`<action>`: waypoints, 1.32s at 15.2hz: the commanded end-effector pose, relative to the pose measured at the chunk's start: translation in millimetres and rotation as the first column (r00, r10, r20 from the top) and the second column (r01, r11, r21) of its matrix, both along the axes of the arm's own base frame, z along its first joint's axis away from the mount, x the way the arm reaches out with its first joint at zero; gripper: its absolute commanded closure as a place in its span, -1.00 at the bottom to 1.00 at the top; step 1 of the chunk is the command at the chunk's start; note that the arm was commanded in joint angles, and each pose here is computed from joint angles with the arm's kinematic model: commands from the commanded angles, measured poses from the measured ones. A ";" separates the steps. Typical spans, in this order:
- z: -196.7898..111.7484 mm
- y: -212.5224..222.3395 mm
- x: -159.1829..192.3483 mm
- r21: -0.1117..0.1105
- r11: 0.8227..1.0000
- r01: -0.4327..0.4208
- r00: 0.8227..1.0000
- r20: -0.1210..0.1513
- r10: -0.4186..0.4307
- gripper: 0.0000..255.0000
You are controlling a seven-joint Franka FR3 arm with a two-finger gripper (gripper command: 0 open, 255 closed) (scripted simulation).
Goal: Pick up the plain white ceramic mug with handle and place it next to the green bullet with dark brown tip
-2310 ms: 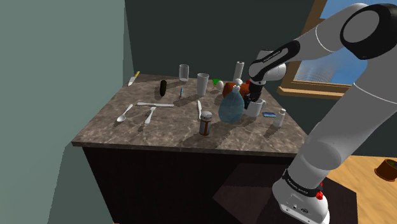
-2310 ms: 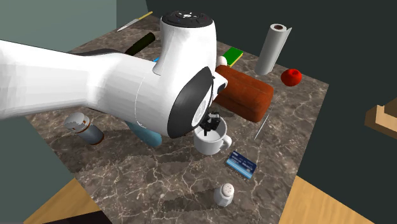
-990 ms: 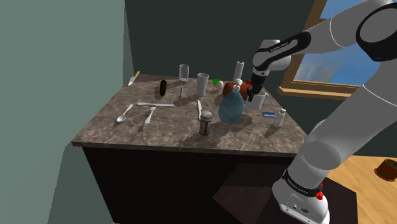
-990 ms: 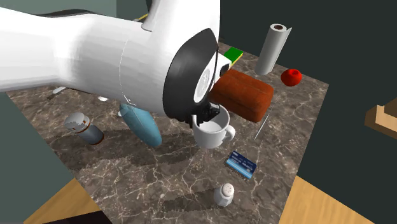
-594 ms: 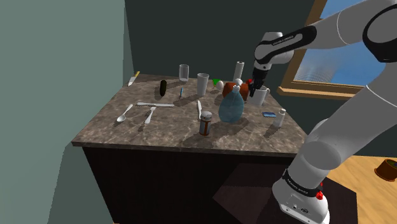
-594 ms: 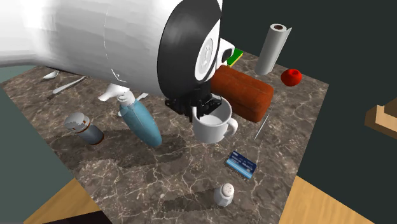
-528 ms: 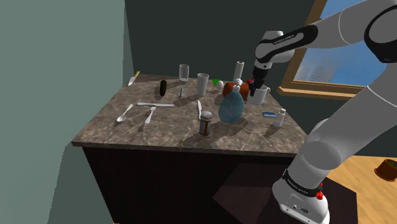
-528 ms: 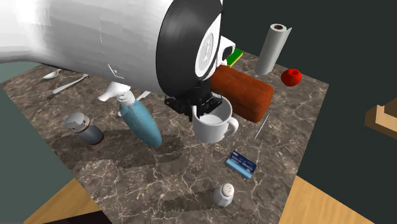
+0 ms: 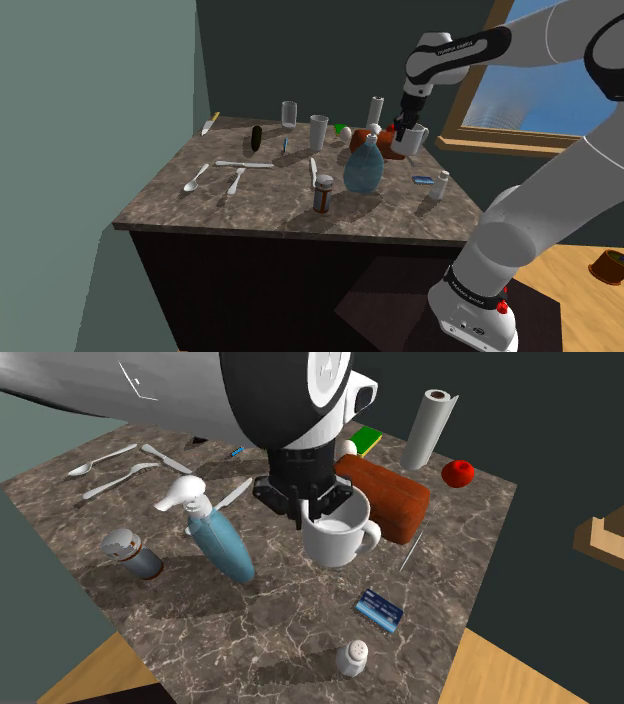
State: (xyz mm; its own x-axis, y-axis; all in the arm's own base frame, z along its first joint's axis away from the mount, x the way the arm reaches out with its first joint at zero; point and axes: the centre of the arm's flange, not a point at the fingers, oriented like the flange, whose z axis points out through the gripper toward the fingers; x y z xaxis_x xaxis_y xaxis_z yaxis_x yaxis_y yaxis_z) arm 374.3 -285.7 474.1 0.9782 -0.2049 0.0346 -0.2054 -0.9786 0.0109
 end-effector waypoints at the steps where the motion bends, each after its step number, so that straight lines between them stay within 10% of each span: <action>1: 11.4 -0.2 0.9 0.000 1.000 0.000 1.000 0.000 0.000 1.00; 7: 41.6 -0.2 0.9 0.000 1.000 0.000 1.000 0.000 0.000 1.00; 20: 19.9 76.6 152.7 0.000 1.000 0.000 1.000 0.000 0.000 1.00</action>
